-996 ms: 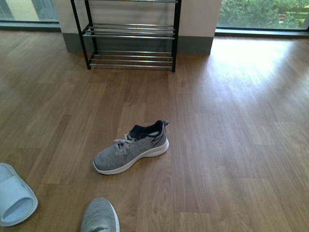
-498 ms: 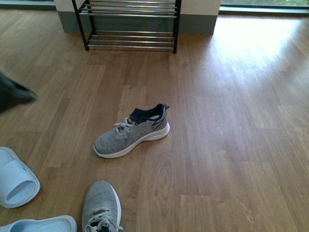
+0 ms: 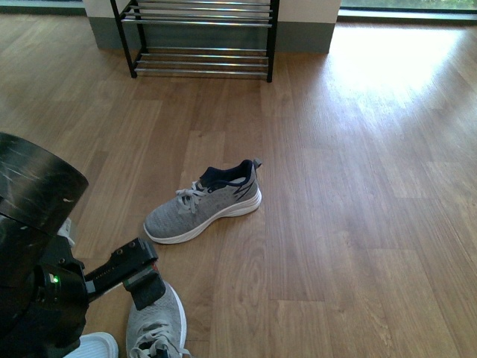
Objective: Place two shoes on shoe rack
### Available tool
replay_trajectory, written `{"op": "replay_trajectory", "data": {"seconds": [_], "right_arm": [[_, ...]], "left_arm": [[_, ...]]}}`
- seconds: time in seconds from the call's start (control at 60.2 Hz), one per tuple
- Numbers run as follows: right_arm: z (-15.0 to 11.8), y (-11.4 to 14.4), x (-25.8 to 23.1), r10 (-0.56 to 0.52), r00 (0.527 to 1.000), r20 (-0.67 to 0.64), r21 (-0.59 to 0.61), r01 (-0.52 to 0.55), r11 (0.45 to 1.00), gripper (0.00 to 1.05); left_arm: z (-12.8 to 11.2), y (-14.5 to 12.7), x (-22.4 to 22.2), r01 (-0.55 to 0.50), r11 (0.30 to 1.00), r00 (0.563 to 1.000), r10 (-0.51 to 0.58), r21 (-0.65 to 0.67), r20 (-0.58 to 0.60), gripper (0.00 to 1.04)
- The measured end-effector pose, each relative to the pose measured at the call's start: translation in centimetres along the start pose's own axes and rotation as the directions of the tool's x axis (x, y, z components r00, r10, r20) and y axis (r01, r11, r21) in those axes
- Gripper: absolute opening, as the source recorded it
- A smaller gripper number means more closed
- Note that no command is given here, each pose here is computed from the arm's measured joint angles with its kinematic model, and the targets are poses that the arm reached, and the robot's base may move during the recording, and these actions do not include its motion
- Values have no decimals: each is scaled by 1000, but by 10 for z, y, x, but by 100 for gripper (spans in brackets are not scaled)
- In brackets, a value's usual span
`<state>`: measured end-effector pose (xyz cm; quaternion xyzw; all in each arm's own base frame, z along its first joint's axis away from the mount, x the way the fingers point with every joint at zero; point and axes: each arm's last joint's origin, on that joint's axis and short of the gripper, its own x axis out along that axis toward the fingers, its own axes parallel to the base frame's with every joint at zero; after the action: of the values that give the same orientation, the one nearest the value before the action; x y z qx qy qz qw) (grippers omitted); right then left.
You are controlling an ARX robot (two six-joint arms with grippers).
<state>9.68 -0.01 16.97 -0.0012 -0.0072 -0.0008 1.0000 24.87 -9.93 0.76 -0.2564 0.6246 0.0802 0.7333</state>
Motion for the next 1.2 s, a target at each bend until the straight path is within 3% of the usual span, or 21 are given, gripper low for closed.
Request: {"op": "replay_trajectory", "data": {"seconds": [0.382,1.195], "right_arm": [[0,0,0,0,1000,0,0,0,1000,95],[0,0,0,0,1000,0,0,0,1000,95]], "left_arm": [[8,15,55,-76,997,984,70,-31,-162,95],[24,9,96,-213,967,910,249,141,-333,95]]}}
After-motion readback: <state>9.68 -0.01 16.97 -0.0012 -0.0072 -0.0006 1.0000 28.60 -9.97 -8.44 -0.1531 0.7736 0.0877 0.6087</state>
